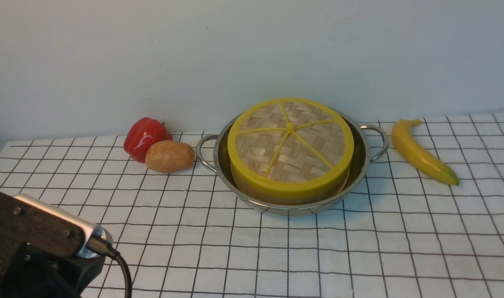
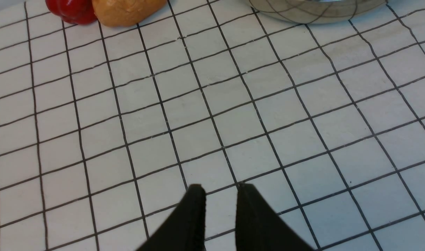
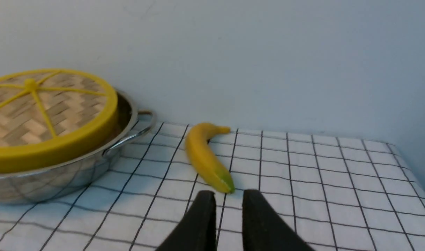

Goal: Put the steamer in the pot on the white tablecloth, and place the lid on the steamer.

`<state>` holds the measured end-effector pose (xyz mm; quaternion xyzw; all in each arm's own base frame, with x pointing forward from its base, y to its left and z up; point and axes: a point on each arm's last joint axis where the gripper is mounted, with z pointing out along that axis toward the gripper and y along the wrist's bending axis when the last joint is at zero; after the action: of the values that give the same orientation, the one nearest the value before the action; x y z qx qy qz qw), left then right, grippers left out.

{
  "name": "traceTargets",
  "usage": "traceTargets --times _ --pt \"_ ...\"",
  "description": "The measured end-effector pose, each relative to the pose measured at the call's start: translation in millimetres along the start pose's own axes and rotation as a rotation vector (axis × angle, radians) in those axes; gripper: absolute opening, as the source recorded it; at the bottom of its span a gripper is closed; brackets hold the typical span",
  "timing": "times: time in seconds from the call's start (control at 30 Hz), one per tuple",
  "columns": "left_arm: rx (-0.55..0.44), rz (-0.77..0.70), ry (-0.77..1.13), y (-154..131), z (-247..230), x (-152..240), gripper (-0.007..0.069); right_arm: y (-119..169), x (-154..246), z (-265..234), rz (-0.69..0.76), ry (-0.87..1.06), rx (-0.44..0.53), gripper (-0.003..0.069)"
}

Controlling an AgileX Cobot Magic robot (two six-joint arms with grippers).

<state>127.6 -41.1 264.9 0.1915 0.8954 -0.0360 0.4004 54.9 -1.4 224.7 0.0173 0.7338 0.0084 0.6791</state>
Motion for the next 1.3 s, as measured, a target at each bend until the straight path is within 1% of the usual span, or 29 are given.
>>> traceTargets --times 0.1,0.3,0.57,0.9,1.03,1.13,1.2,1.23,1.3 --pt "0.0 0.0 0.0 0.0 0.0 0.0 0.0136 -1.0 7.6 -0.3 0.022 -0.038 0.015 0.0149" --pt "0.0 0.0 0.0 0.0 0.0 0.0 0.0146 -1.4 17.1 1.8 0.054 -0.019 0.02 0.0162" --pt "0.0 0.0 0.001 0.0 0.1 0.0 0.0158 -1.2 16.9 1.8 0.093 -0.022 0.017 0.0176" --pt "0.0 0.0 -0.001 0.0 -0.2 0.0 0.0171 -1.2 16.9 1.8 0.098 -0.022 0.017 0.02" --pt "-0.007 0.004 -0.064 0.1 -12.5 0.2 0.0181 -1.1 16.7 1.8 0.099 -0.024 0.016 0.021" --pt "-0.045 0.038 -0.128 3.4 -25.8 1.7 0.0181 -1.1 16.7 1.8 0.099 -0.024 0.016 0.0218" --pt "-0.124 0.027 -0.212 10.0 -43.1 8.8 0.0188 -1.1 16.6 1.8 0.099 -0.025 0.016 0.0226" --pt "-0.13 0.024 -0.218 10.4 -44.2 9.8 0.0189 -1.1 16.6 1.8 0.099 -0.025 0.016 0.0226" --pt "-0.22 0.002 -0.294 14.7 -54.2 23.6 0.0191 -1.1 16.6 1.8 0.099 -0.025 0.016 0.0234"
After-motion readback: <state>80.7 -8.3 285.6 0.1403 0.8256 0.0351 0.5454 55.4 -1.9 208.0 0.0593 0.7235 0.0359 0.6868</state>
